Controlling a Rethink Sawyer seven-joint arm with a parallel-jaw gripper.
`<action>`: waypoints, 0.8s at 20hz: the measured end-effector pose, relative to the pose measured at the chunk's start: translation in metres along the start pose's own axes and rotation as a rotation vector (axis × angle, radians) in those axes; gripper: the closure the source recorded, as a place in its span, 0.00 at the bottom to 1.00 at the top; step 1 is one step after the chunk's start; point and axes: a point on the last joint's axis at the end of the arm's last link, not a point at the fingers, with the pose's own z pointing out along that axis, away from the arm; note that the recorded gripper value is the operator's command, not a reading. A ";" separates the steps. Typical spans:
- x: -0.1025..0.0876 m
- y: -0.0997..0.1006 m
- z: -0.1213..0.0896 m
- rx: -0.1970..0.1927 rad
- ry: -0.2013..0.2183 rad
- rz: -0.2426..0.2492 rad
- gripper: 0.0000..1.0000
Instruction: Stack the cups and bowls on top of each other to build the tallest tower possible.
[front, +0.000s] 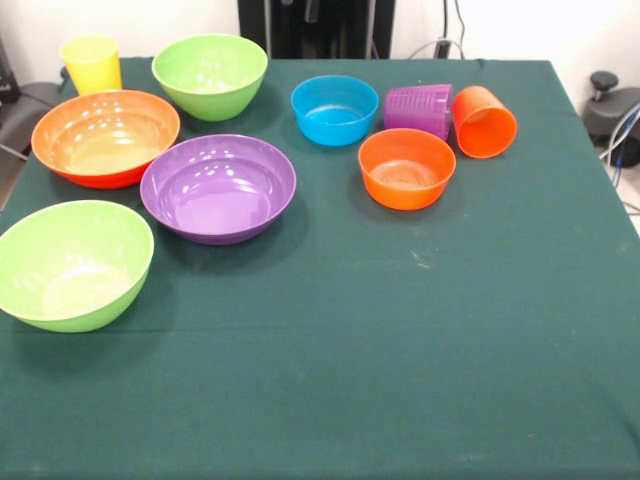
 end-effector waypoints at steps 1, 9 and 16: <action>0.000 -0.001 0.001 -0.001 -0.003 0.000 0.00; -0.014 -0.017 0.008 -0.018 -0.010 -0.052 0.00; -0.032 -0.031 0.007 -0.023 -0.010 -0.103 0.00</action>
